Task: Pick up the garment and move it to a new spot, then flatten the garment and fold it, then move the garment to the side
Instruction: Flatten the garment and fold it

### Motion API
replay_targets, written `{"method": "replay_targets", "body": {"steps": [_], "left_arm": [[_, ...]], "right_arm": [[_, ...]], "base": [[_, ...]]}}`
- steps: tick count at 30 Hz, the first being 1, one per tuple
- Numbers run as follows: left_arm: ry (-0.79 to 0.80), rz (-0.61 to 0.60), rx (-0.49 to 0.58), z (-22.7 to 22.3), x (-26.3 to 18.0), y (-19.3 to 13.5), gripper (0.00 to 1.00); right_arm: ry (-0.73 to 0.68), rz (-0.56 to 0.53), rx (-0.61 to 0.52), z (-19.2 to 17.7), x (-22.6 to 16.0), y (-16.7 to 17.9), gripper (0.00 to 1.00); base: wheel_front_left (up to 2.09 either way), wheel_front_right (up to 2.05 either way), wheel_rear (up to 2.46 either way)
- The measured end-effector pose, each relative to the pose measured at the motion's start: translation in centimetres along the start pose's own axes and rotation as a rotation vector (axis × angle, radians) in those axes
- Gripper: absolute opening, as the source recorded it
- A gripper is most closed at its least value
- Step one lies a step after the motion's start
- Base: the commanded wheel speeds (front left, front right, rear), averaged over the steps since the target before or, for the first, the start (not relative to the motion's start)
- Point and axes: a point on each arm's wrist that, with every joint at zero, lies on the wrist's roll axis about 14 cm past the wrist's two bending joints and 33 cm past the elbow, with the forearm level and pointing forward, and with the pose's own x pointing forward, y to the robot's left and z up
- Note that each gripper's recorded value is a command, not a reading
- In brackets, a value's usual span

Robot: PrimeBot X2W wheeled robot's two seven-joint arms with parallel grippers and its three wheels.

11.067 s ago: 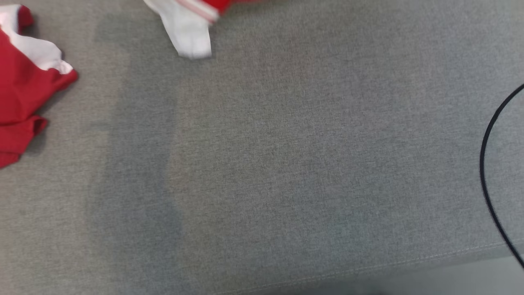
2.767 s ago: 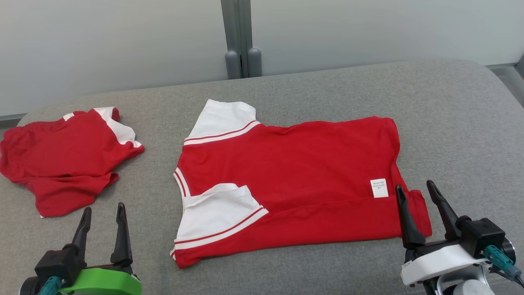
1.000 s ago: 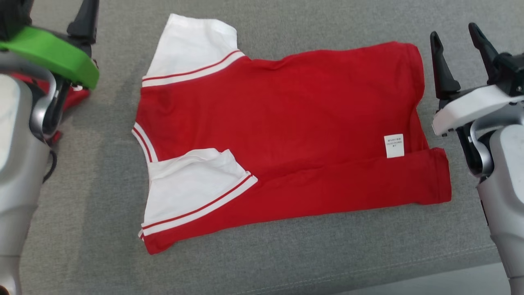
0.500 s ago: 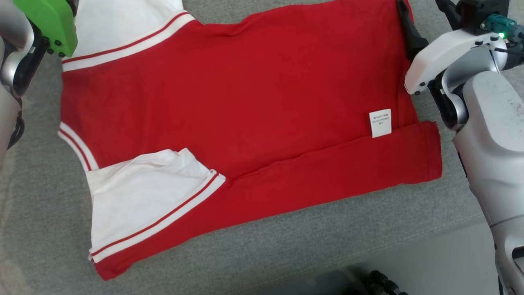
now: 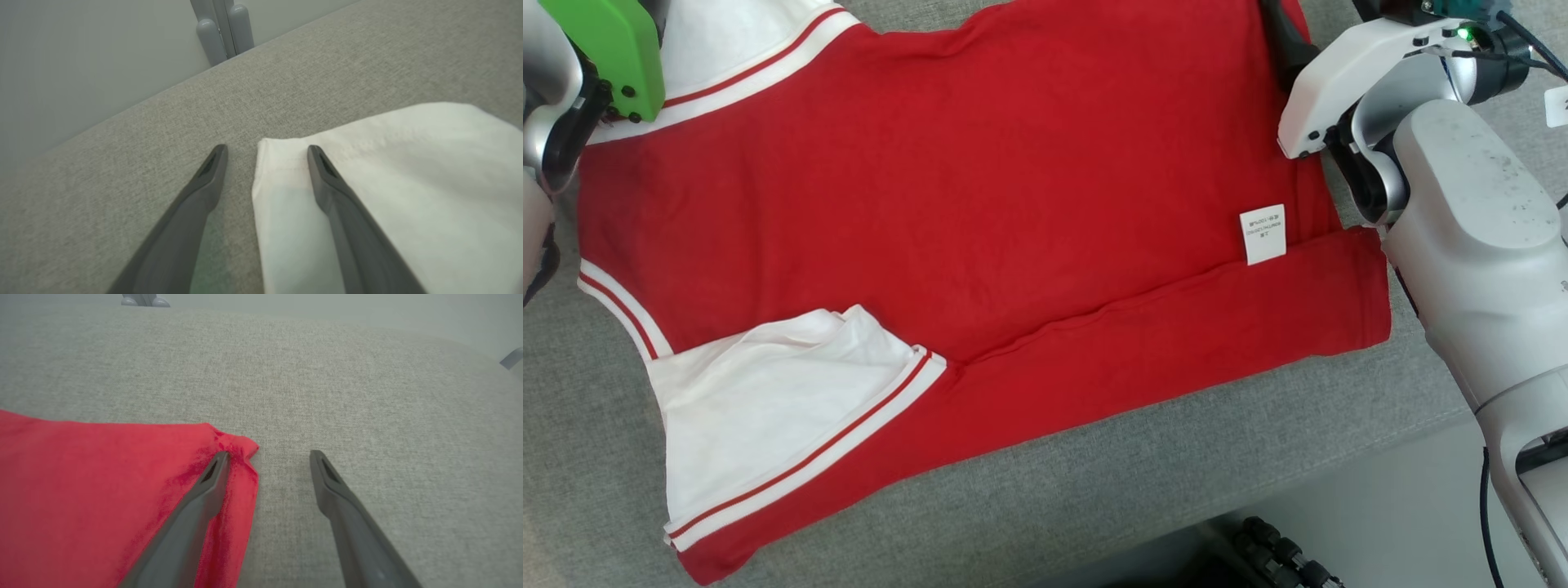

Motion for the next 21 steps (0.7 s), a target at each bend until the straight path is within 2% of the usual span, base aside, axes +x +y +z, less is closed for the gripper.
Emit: {"method": "replay_targets", "body": {"steps": [1,2,3,9,14,18,21], "left_arm": [[0.001,-0.004,-0.007,0.0,0.0,-0.2,0.73],[0.005,-0.006,-0.009,0.0,0.0,-0.2,0.12],[0.008,-0.009,-0.008,0.1,-0.1,-0.4,0.0],[-0.059,-0.005,-0.075,1.5,-0.6,-0.4,0.0],[-0.193,0.007,-0.116,4.6,-1.8,0.0,0.0],[-0.314,-0.019,-0.156,7.3,-3.6,-0.9,0.0],[-0.359,-0.052,-0.18,7.6,-5.2,-2.2,0.0]], "right_arm": [[0.011,0.007,0.008,-0.1,0.1,0.3,1.0],[0.015,0.013,0.016,-0.1,0.2,0.5,0.38],[0.018,0.019,0.019,-0.1,0.2,0.7,0.0],[-0.018,0.031,0.006,1.5,0.3,0.7,0.0],[-0.115,0.038,-0.004,3.6,0.2,0.8,0.0],[-0.153,0.046,-0.018,4.1,-0.4,0.9,0.0],[-0.173,0.051,-0.013,4.1,-1.2,1.1,0.0]], "base": [[0.0,0.0,0.0],[0.0,0.0,0.0],[0.0,0.0,0.0],[0.0,0.0,0.0],[0.0,0.0,0.0],[0.0,0.0,0.0],[0.0,0.0,0.0]]}}
